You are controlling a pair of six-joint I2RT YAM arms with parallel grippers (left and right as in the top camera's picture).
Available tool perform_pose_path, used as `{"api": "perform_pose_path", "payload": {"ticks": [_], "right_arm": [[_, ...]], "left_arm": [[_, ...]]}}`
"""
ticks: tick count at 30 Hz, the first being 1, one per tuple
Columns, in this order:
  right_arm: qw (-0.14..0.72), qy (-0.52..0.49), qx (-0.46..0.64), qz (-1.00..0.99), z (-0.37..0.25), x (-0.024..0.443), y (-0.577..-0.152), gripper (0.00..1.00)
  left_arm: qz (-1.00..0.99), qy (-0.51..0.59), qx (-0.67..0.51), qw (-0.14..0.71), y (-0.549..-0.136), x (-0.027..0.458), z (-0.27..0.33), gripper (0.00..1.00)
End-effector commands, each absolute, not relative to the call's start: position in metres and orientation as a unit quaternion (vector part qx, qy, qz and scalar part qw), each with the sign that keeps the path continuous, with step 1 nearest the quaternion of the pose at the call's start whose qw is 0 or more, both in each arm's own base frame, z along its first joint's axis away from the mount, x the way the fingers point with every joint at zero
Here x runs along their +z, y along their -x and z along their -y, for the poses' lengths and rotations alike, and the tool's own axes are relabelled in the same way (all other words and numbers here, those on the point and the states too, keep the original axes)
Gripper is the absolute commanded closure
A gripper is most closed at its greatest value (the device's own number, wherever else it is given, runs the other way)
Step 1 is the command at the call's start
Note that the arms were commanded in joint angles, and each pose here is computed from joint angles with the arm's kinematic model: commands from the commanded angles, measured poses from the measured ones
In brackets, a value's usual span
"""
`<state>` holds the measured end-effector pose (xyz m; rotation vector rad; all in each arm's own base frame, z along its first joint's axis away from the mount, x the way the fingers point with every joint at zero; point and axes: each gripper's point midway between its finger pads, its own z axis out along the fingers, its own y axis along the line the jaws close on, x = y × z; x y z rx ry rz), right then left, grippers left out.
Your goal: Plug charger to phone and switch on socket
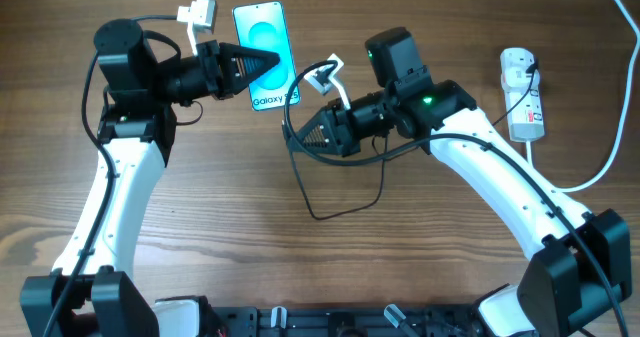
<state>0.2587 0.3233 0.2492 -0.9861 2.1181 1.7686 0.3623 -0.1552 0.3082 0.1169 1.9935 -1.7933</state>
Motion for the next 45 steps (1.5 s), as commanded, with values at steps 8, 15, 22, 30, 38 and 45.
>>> {"api": "perform_pose_path", "payload": {"ticks": [8,15,22,30,38,45], "right_arm": [[0.102,0.290,0.533,-0.788,-0.334,0.222,-0.267,0.96],[0.116,0.275,0.463,-0.834,-0.334,0.197,-0.272,0.96],[0.110,0.281,0.451,-0.840,-0.333,0.192,-0.267,0.96],[0.122,0.290,0.448,-0.837,-0.334,0.192,-0.270,0.96],[0.130,0.293,0.450,-0.834,-0.336,0.195,-0.272,0.96],[0.121,0.305,0.483,-0.812,-0.342,0.206,-0.264,0.96]], "left_arm": [[-0.756,-0.024,-0.598,0.267,-0.371,0.286,0.148,0.96],[-0.761,-0.033,-0.588,0.273,-0.371,0.280,0.148,0.96],[-0.787,-0.022,-0.558,0.264,-0.367,0.257,0.144,0.96],[-0.795,-0.017,-0.554,0.246,-0.361,0.248,0.144,0.96],[-0.797,-0.019,-0.555,0.238,-0.358,0.246,0.148,0.96],[-0.811,-0.015,-0.533,0.243,-0.361,0.238,0.155,0.96]]}}
